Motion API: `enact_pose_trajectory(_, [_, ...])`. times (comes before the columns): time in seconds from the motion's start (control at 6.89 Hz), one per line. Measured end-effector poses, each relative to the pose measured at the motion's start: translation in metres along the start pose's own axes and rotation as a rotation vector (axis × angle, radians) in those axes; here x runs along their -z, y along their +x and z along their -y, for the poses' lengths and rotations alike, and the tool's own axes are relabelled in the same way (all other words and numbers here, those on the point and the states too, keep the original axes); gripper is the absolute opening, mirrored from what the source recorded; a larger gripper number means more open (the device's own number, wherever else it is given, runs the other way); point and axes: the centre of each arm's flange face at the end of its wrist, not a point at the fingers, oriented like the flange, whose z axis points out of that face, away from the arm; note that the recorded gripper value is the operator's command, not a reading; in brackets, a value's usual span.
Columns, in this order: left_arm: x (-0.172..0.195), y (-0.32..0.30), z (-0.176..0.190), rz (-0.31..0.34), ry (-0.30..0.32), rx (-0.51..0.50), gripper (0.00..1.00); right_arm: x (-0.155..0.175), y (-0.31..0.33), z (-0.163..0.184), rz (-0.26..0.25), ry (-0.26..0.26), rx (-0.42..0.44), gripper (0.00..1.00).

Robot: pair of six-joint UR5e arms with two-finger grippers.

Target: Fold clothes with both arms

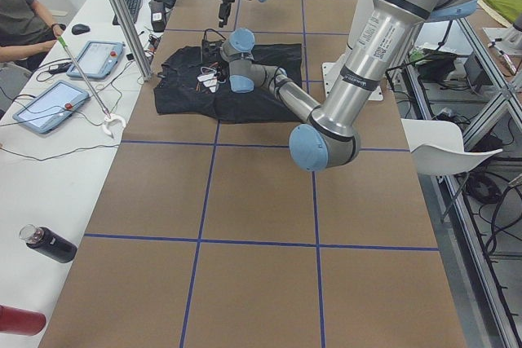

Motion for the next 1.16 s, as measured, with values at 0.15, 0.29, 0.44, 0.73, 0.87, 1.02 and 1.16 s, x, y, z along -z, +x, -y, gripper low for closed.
enact_pose_trajectory(0.15, [0.023,-0.013,-0.013,0.021,-0.023,0.029,1.00,0.003,-0.001,-0.025,-0.021,-0.056,-0.036,0.99])
enact_pose_trajectory(0.29, [0.029,-0.032,-0.023,0.047,-0.037,0.060,1.00,-0.002,0.005,-0.054,-0.038,-0.100,-0.066,1.00])
enact_pose_trajectory(0.44, [0.032,-0.058,-0.035,0.069,-0.053,0.075,1.00,-0.006,0.020,-0.093,-0.056,-0.135,-0.075,0.99])
enact_pose_trajectory(0.73, [0.030,-0.088,-0.066,0.085,-0.084,0.071,1.00,-0.016,0.061,-0.166,-0.114,-0.203,-0.093,1.00])
enact_pose_trajectory(0.87, [0.027,-0.090,-0.075,0.086,-0.089,0.067,1.00,-0.030,0.077,-0.199,-0.143,-0.220,-0.093,1.00])
enact_pose_trajectory(1.02, [0.026,-0.091,-0.079,0.086,-0.092,0.064,1.00,-0.041,0.091,-0.231,-0.157,-0.237,-0.076,1.00])
enact_pose_trajectory(1.16, [0.025,-0.092,-0.080,0.087,-0.093,0.062,1.00,-0.047,0.099,-0.255,-0.163,-0.258,-0.063,1.00])
